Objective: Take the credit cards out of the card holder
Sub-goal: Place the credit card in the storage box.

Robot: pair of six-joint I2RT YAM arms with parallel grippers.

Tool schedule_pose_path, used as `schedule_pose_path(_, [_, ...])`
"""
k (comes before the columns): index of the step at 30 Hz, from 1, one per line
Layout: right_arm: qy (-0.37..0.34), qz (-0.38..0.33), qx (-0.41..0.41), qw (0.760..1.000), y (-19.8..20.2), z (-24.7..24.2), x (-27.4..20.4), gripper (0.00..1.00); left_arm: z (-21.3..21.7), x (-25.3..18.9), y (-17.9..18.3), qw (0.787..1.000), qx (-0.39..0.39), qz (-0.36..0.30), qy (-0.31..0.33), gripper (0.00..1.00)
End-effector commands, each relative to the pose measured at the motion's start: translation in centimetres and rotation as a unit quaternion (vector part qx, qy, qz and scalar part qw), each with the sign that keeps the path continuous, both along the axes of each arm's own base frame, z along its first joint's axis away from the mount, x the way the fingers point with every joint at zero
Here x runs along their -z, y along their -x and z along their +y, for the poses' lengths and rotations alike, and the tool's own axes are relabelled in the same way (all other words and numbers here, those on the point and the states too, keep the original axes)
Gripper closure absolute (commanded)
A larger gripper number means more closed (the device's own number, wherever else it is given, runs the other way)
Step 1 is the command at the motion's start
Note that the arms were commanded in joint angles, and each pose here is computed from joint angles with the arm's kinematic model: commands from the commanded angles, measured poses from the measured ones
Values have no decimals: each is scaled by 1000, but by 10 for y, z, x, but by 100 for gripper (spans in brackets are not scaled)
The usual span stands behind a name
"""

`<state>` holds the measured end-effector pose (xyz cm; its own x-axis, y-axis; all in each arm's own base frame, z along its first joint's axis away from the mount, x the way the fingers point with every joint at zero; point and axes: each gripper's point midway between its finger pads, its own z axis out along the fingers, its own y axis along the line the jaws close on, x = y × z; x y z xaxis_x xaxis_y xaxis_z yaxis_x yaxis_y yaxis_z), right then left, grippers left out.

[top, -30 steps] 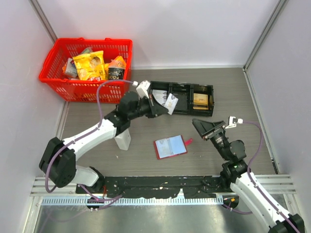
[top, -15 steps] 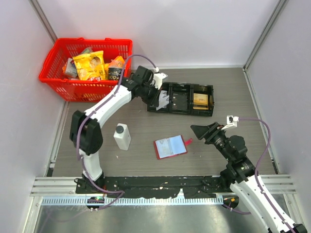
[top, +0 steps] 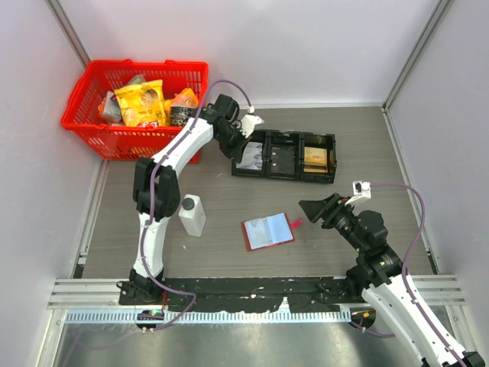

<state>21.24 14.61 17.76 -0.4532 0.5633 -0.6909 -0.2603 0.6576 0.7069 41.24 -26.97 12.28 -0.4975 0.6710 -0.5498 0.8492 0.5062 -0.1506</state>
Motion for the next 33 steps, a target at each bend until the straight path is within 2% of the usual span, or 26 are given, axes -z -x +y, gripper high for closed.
schedule_pose_path(1, [6, -15, -11, 1000, -1, 3, -10, 32, 0, 17, 7, 998, 57, 29, -22, 100])
schedule_pose_path(4, [8, -11, -16, 1000, -1, 5, -6, 32, -5, 21, 7, 996, 75, 37, -13, 100])
schedule_pose_path(9, [18, 0, -25, 1000, -4, 8, 0, 32, -9, 24, -10, 998, 67, 9, -16, 99])
schedule_pose_path(10, [25, 0, -27, 999, -4, 9, 0, 32, -9, 22, -14, 998, 64, 1, -16, 93])
schedule_pose_path(13, [42, 13, -36, 998, -5, 11, 6, 32, -8, 12, -25, 998, 53, -29, -21, 89])
schedule_pose_path(15, [54, 22, -50, 997, -5, 14, 9, 32, -7, 8, -32, 998, 45, -46, -25, 77])
schedule_pose_path(18, [68, 31, -72, 995, -6, 20, 10, 32, -8, -3, -40, 997, 37, -69, -22, 74])
schedule_pose_path(25, [98, 42, -111, 988, -7, 29, 10, 32, -10, -65, -49, 990, -22, -135, 24, 44])
schedule_pose_path(28, [107, 45, -119, 986, -9, 33, 11, 32, 1, -112, -47, 978, -81, -183, 48, 23])
schedule_pose_path(30, [119, 46, -124, 984, -11, 36, 15, 32, 16, -142, -48, 963, -150, -215, 60, 16])
schedule_pose_path(31, [129, 51, -128, 982, -11, 38, 21, 32, 31, -158, -48, 949, -201, -233, 60, 15])
schedule_pose_path(33, [154, 56, -131, 978, -12, 43, 29, 32, 69, -176, -44, 909, -331, -249, 52, 2])
